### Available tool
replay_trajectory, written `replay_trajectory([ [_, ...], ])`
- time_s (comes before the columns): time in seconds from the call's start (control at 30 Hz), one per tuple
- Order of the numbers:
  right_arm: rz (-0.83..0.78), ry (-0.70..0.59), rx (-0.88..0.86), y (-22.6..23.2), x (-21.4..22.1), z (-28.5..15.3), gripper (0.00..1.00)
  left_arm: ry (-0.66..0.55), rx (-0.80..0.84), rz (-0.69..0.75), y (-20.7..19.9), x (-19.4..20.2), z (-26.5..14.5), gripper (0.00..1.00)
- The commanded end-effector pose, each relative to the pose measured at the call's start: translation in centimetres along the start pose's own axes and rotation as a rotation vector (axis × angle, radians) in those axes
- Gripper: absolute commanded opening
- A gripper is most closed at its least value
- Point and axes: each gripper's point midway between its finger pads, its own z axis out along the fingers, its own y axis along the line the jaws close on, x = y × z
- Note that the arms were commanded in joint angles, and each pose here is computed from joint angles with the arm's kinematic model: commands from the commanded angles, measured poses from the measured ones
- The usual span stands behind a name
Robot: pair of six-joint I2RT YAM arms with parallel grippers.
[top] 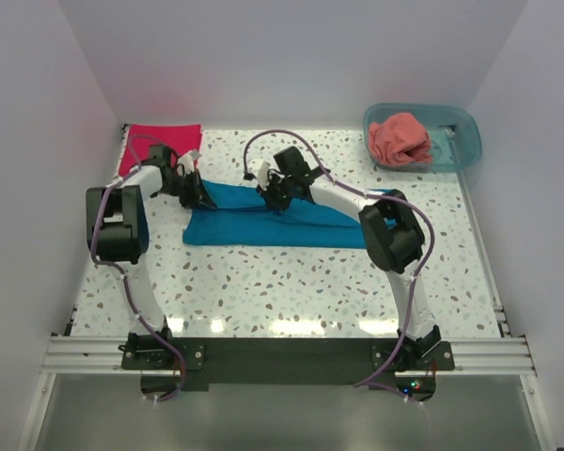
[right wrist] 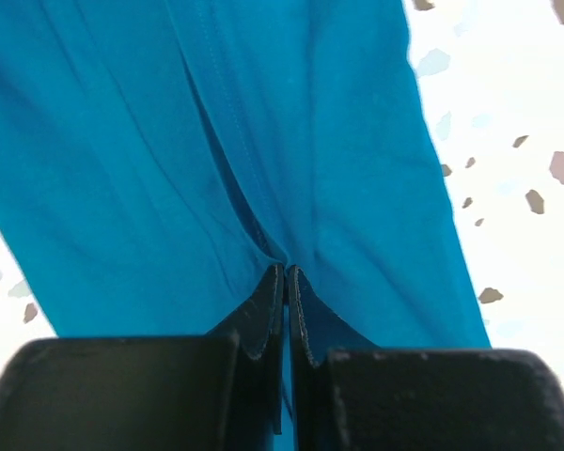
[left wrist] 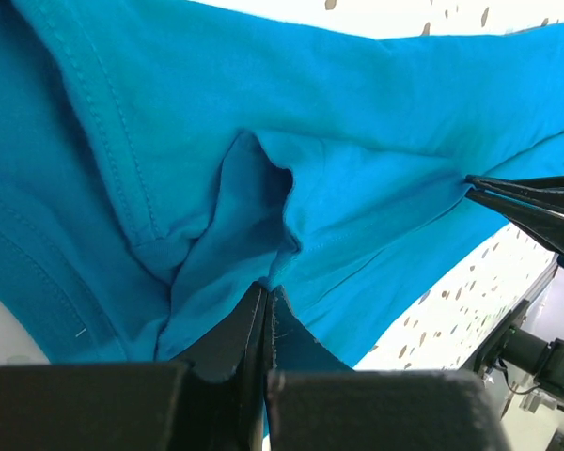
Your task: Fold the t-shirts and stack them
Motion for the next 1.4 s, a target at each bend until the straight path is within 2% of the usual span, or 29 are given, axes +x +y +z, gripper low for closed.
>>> replay_trajectory([
  [0.0,-0.065,-0.069,-0.035,0.0,-3.3,-2.3,0.00,-0.001,-0.009,0.059,-0.7,0.0,-1.1,0.01],
  [0.07,-0.068,-0.044,-0.085,1.0,-2.8,-2.6,0.02,0.016,-0.015,0.069,-0.7,0.5,-1.5,0.14],
  [0.13,-0.065,-0.036,-0.092,1.1,-3.0,-3.3,0.21,0.029,-0.017,0.099,-0.8,0.9,-2.1,0.20],
  [0.17,-0.062,-0.031,-0.088,1.2,-3.2,-4.3,0.30,0.027,-0.017,0.111,-0.8,0.8,-2.4,0.29],
  [0.2,-0.043,-0.028,-0.078,1.0,-3.2,-4.8,0.41,0.018,-0.018,0.144,-1.1,0.6,-3.0,0.32],
  [0.3,0.006,-0.012,-0.042,0.0,-3.2,-7.2,0.45,-0.003,-0.022,0.191,-1.7,0.2,-3.9,0.39],
  [0.43,0.137,0.083,-0.012,-2.7,0.7,-11.3,0.40,-0.063,-0.028,0.292,-3.9,-1.2,-4.1,0.39],
  [0.5,0.202,0.161,0.007,-3.8,4.3,-13.6,0.35,-0.066,-0.062,0.383,-4.4,-1.6,-3.6,0.39],
  [0.57,0.244,0.224,0.012,-4.2,7.0,-14.9,0.30,-0.039,-0.072,0.468,-6.0,-1.1,-2.1,0.38],
  [0.7,0.303,0.339,0.009,-5.7,12.6,-17.3,0.29,0.014,-0.112,0.529,-6.9,0.0,0.6,0.36],
  [0.83,0.260,0.386,-0.014,-5.1,14.6,-18.3,0.29,0.055,-0.078,0.543,-8.0,1.3,2.3,0.33],
  [0.87,0.251,0.389,-0.011,-5.1,14.8,-18.3,0.22,0.056,-0.064,0.564,-8.6,1.2,2.4,0.31],
  [0.97,0.270,0.430,-0.018,-4.4,15.8,-18.6,0.08,0.039,-0.019,0.642,-11.0,1.5,3.2,0.27],
  [1.07,0.297,0.454,0.016,-4.1,16.5,-19.2,0.06,0.062,0.016,0.739,-13.5,2.4,4.7,0.23],
  [1.13,0.322,0.488,0.037,-3.6,17.5,-19.6,0.05,0.121,0.010,0.787,-14.4,4.2,6.2,0.21],
  [1.37,0.421,0.528,0.125,-2.8,19.1,-20.4,0.00,0.170,0.011,0.917,-16.5,6.9,9.7,0.18],
])
